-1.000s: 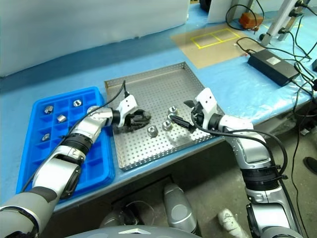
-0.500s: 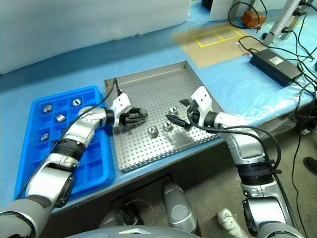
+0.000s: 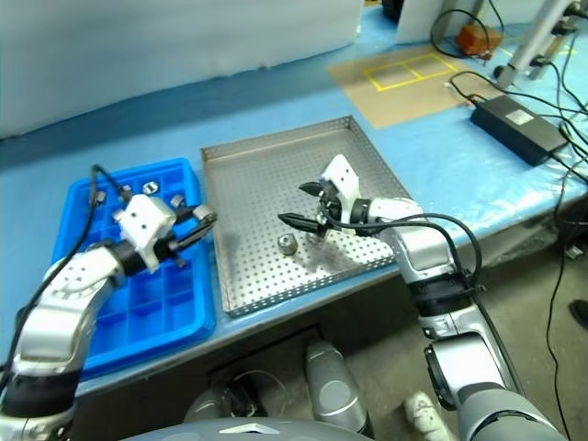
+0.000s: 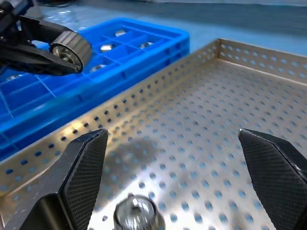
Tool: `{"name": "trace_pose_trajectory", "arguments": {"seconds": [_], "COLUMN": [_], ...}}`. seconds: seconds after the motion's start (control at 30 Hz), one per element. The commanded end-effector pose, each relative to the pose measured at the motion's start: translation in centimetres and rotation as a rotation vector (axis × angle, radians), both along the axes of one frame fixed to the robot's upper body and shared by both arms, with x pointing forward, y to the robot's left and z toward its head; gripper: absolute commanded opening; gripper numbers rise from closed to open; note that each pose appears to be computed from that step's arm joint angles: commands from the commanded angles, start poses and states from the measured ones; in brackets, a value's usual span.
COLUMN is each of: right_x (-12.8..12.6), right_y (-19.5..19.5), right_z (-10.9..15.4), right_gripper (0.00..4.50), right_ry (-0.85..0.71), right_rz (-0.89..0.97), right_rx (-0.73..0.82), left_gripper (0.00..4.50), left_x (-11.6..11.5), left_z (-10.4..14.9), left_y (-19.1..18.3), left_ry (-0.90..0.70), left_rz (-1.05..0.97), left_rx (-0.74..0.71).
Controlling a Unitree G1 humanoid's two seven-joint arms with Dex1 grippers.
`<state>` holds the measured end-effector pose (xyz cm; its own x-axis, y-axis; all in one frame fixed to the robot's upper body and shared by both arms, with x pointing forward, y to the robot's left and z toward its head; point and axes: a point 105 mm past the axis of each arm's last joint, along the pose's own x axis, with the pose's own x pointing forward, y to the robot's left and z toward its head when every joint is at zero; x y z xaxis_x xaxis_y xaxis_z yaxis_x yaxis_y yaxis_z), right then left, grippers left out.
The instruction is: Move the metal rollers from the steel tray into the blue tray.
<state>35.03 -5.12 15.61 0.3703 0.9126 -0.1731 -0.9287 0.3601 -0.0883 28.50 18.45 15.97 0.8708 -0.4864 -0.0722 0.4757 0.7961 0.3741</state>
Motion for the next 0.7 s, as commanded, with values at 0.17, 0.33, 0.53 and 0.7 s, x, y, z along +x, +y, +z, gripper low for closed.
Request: {"name": "trace_pose_trajectory", "arguments": {"seconds": [0.17, 0.33, 0.53, 0.7], "right_x": [-1.0, -1.0, -1.5, -1.7], "right_y": [4.3, 4.4, 4.9, 5.2], "right_z": [2.0, 2.6, 2.6, 2.7], "right_gripper": [4.50, 4.50, 4.50, 4.50], "right_ry": [-0.059, -0.063, -0.057, -0.046], "right_rz": [0.227, 0.268, 0.314, 0.335], "right_rx": [0.018, 0.020, 0.008, 0.016], "left_gripper": [1.34, 1.34, 1.34, 1.34], "left_x": [-1.6, -3.7, -3.6, -1.2], "left_z": [2.2, 0.0, -1.0, -0.5], "left_y": [3.3, 3.4, 5.8, 5.9], "left_ry": [-0.132, -0.075, -0.089, -0.121], "left_rz": [0.329, 0.380, 0.510, 0.477], "left_rx": [-0.065, -0.049, -0.086, -0.111]}}
